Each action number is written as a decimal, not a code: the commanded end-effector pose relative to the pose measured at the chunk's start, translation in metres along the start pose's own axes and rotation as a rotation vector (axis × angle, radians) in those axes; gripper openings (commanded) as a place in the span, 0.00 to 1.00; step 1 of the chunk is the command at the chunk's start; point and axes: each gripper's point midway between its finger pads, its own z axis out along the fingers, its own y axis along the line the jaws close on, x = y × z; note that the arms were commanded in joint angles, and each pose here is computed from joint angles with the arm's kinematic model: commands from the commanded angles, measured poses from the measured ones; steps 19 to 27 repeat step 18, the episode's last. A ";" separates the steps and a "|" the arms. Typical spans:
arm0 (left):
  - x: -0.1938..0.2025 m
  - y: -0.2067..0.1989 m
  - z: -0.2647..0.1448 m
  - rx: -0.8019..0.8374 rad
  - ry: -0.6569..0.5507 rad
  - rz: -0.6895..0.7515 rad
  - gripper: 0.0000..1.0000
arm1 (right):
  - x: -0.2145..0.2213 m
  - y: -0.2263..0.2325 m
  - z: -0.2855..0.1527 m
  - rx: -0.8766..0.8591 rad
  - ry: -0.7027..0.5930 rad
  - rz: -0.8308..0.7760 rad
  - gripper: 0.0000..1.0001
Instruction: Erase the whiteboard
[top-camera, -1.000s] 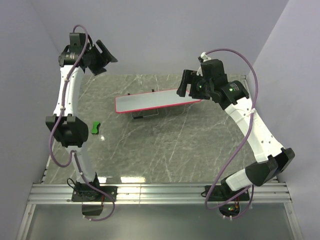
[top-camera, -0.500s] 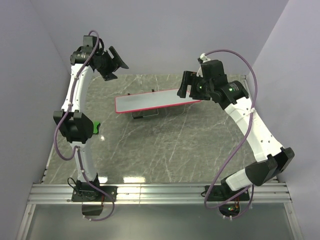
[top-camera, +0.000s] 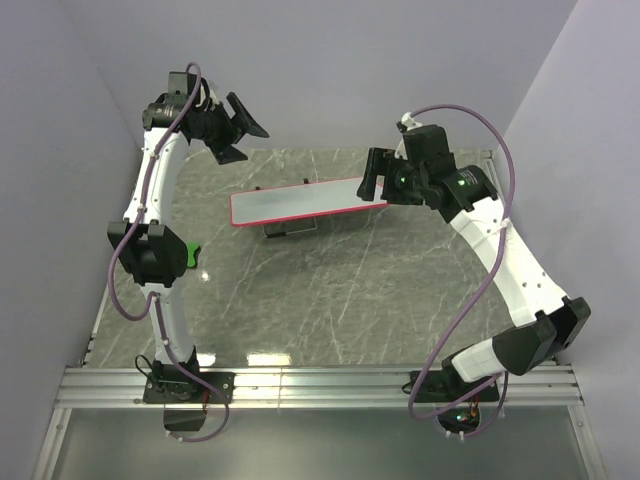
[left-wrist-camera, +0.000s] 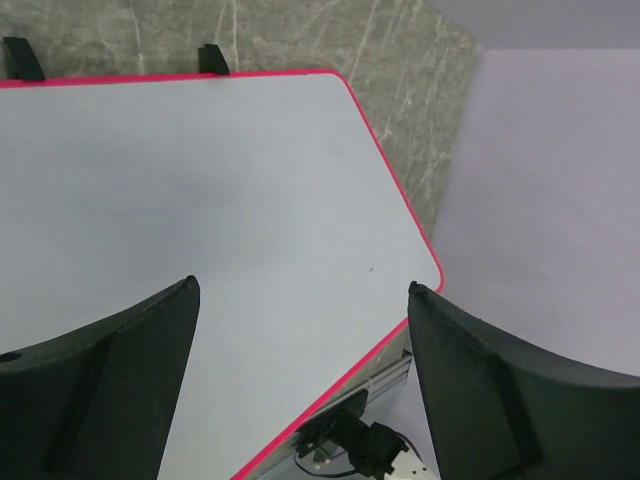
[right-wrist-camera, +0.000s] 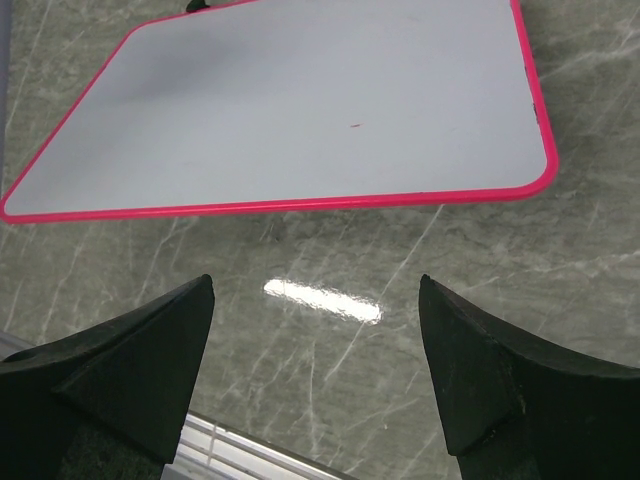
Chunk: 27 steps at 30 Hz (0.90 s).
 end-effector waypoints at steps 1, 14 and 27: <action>-0.001 -0.037 -0.031 0.112 -0.027 0.024 0.88 | -0.012 0.003 -0.014 -0.024 -0.060 -0.005 0.89; -0.004 -0.020 -0.036 0.000 -0.093 0.093 0.89 | -0.007 -0.003 -0.021 -0.014 -0.070 -0.009 0.89; -0.011 -0.014 -0.046 -0.075 -0.158 0.130 0.95 | -0.007 -0.002 -0.023 -0.014 -0.074 -0.009 0.90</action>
